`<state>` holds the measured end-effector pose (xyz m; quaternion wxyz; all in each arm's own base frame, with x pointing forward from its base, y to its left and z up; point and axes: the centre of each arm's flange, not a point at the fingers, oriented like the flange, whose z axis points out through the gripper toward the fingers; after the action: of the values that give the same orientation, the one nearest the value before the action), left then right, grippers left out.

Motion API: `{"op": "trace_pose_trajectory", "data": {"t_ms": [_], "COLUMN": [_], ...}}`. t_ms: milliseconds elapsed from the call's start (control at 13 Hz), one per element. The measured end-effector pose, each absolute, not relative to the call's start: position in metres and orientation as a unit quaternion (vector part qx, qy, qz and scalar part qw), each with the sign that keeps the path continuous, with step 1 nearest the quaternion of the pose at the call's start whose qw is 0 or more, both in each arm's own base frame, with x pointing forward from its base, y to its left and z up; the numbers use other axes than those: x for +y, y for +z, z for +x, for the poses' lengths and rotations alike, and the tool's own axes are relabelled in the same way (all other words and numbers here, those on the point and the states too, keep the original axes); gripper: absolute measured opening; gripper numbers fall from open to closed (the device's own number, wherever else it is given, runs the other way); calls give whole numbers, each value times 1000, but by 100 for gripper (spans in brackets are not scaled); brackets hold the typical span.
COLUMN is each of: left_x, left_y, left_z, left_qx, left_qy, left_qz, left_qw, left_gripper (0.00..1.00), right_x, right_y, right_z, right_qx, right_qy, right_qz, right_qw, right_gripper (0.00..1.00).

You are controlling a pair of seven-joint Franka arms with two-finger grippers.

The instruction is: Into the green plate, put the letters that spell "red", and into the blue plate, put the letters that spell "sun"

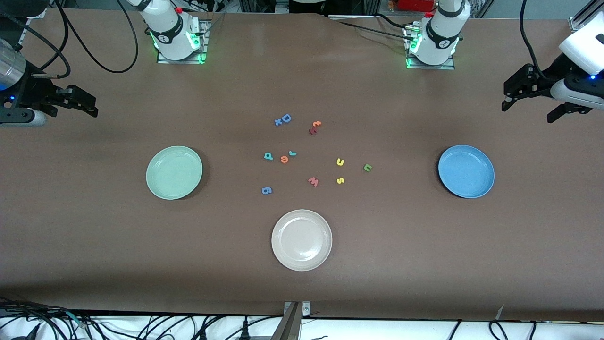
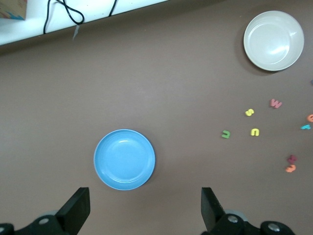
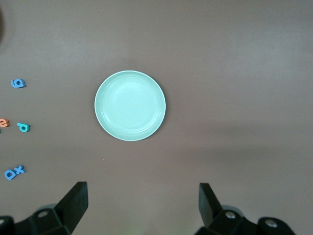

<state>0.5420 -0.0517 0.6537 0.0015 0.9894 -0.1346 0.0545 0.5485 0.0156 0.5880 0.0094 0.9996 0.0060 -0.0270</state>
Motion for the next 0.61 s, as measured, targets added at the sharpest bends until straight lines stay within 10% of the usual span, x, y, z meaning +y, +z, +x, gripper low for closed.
{"op": "trace_pose_trajectory", "data": {"t_ms": [614], "left_x": [-53], "left_y": [664], "left_z": [540], "left_qx": [-138], "left_qy": [58], "left_qz": [989], "left_qw": [-5], "left_gripper": [100], "right_x": [16], "right_y": [588], "right_z": [549], "right_qx": [6], "right_qy": [-27], "right_qz": [1000], "right_qw": [9], "right_gripper": [100]}}
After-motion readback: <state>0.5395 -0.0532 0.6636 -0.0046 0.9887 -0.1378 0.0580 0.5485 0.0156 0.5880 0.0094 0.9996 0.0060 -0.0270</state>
